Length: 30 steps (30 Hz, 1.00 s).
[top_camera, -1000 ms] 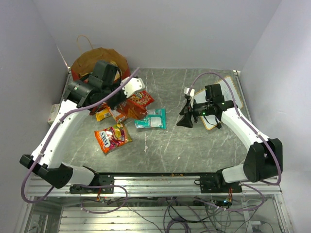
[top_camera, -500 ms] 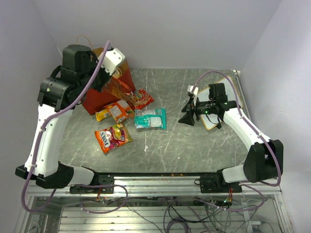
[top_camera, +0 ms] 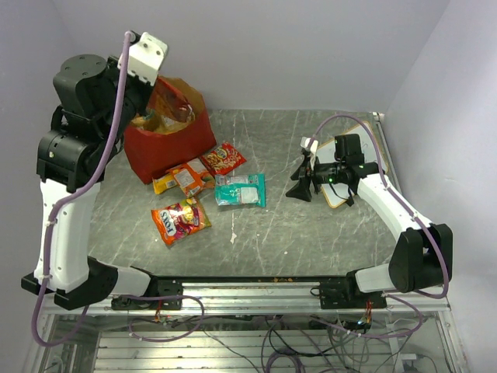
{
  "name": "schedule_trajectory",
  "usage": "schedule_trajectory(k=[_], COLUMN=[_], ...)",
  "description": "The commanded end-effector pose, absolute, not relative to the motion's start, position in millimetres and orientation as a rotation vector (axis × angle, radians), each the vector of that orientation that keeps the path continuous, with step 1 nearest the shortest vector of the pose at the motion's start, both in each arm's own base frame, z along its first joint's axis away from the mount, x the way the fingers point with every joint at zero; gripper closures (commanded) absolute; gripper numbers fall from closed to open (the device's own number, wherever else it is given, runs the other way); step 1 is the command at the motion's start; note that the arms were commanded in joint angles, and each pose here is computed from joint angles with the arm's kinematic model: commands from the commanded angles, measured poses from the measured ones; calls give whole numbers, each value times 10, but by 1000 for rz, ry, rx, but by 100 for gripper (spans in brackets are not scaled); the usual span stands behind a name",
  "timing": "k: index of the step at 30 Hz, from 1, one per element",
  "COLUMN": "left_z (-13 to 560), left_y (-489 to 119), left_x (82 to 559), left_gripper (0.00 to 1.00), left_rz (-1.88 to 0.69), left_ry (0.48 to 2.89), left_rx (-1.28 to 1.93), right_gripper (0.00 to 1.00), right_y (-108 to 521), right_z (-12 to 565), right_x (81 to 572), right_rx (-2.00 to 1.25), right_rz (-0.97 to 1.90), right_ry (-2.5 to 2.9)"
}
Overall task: Place the snacks into the paper bag
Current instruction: Place the snack in the paper bag.
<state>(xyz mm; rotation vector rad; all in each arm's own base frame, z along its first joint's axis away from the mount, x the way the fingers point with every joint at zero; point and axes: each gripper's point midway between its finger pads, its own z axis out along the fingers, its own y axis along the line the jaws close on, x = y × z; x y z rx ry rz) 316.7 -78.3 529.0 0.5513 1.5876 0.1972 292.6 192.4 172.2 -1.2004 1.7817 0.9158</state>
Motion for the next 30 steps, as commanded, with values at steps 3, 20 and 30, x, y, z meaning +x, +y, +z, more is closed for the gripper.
schedule_trajectory(k=[3,20,30], left_z=[5907,5553,4773], left_y=[-556,-532,-580], left_x=[3331,4279,4745], left_gripper=[93,93,93], left_rz=[314,495,496], left_ry=[1401,1484,1644], left_rx=[338,300,410], right_gripper=[32,32,32], right_y=[1909,1885,1866], right_z=[1782,1825,1813], right_x=[2902,2911,2842], right_rx=[-1201,-1197,-1195], right_rz=[914,905,913], right_ry=[1749,1734,1729])
